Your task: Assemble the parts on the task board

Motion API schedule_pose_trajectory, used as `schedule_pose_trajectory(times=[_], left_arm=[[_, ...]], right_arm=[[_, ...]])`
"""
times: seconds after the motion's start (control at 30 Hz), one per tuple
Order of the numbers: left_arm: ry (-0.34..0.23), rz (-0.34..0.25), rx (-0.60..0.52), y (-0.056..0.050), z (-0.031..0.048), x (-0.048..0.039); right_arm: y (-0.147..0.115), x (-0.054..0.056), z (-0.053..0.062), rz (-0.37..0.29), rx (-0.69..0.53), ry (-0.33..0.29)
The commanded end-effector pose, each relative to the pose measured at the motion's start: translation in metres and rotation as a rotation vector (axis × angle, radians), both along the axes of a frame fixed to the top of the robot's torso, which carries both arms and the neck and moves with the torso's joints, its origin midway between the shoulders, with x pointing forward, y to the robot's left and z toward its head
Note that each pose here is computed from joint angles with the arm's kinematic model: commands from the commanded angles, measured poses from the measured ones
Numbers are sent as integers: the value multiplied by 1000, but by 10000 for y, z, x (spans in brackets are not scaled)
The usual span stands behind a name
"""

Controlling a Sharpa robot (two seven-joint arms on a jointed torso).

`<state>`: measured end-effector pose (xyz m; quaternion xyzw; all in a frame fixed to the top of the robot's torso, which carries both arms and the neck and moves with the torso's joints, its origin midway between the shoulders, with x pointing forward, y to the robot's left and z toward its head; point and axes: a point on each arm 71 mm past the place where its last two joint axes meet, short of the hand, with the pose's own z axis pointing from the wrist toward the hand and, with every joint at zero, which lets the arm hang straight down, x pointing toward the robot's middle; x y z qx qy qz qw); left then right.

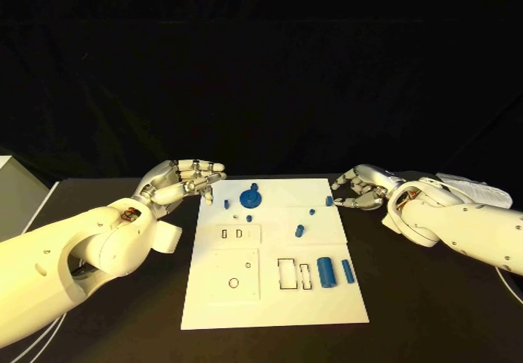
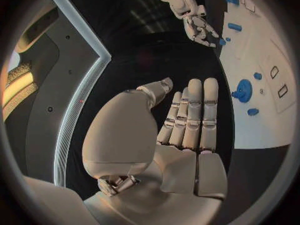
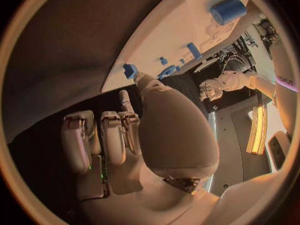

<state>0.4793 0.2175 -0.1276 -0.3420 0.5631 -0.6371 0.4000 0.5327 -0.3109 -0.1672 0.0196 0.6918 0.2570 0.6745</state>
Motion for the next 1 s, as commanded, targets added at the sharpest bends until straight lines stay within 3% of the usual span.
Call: schedule_pose_trajectory(times=[0.03, 0.6, 1.0], left_arm=[[-6, -19, -4, -17, 10, -11], [-6, -16, 0, -4, 11, -12], [-6, -15, 2, -1, 9, -10]], right_arm=[[20, 3, -42, 16, -15, 24], [108, 17, -178, 30, -11, 71], [131, 29, -194, 22, -14, 70]])
